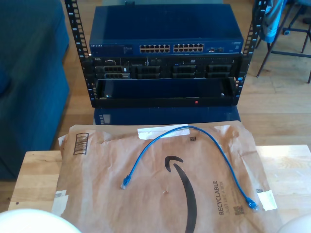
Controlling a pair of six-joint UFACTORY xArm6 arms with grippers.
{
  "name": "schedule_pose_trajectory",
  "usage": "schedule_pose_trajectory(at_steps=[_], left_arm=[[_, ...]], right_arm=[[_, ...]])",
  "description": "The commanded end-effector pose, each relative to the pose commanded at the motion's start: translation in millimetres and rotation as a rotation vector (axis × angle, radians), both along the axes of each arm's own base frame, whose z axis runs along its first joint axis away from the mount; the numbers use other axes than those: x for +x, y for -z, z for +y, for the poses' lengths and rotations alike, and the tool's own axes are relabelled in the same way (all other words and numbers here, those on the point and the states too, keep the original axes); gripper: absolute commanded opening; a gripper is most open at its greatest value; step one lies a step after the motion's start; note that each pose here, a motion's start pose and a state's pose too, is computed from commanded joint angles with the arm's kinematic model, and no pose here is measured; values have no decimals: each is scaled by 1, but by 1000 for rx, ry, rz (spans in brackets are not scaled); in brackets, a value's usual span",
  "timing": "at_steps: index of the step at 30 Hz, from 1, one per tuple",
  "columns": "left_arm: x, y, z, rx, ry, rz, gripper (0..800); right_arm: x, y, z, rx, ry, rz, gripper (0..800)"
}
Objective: Grab the cable and plug it in
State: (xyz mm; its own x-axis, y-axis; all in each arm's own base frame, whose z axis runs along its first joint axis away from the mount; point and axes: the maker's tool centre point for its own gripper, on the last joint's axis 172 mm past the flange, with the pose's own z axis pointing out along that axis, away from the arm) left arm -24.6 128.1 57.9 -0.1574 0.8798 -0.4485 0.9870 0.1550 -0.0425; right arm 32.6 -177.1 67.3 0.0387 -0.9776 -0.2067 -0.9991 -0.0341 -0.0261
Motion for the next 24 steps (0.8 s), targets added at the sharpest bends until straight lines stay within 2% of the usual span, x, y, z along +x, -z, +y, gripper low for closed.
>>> schedule_pose_trajectory(at_steps=[3,7,10,13,15,21,24], left_arm=[[-1,-19,5,-15,-18,11,800],[-2,-54,16,-18,-27,16,800],[-1,-77,25,-24,-56,34,800],[9,-92,37,-5,-43,62,800],[19,-102,42,3,-28,85,800],[52,-122,49,28,13,147,800],[72,-127,51,42,27,134,800]], right_arm=[[1,-18,-5,14,35,9,793],[6,-51,-27,-13,81,10,792],[10,-79,-40,-27,126,10,791],[25,-107,-57,-69,168,12,791],[51,-121,-65,-102,147,7,791],[136,-152,-59,-138,49,-3,791],[176,-164,-39,-149,-15,-14,791]])
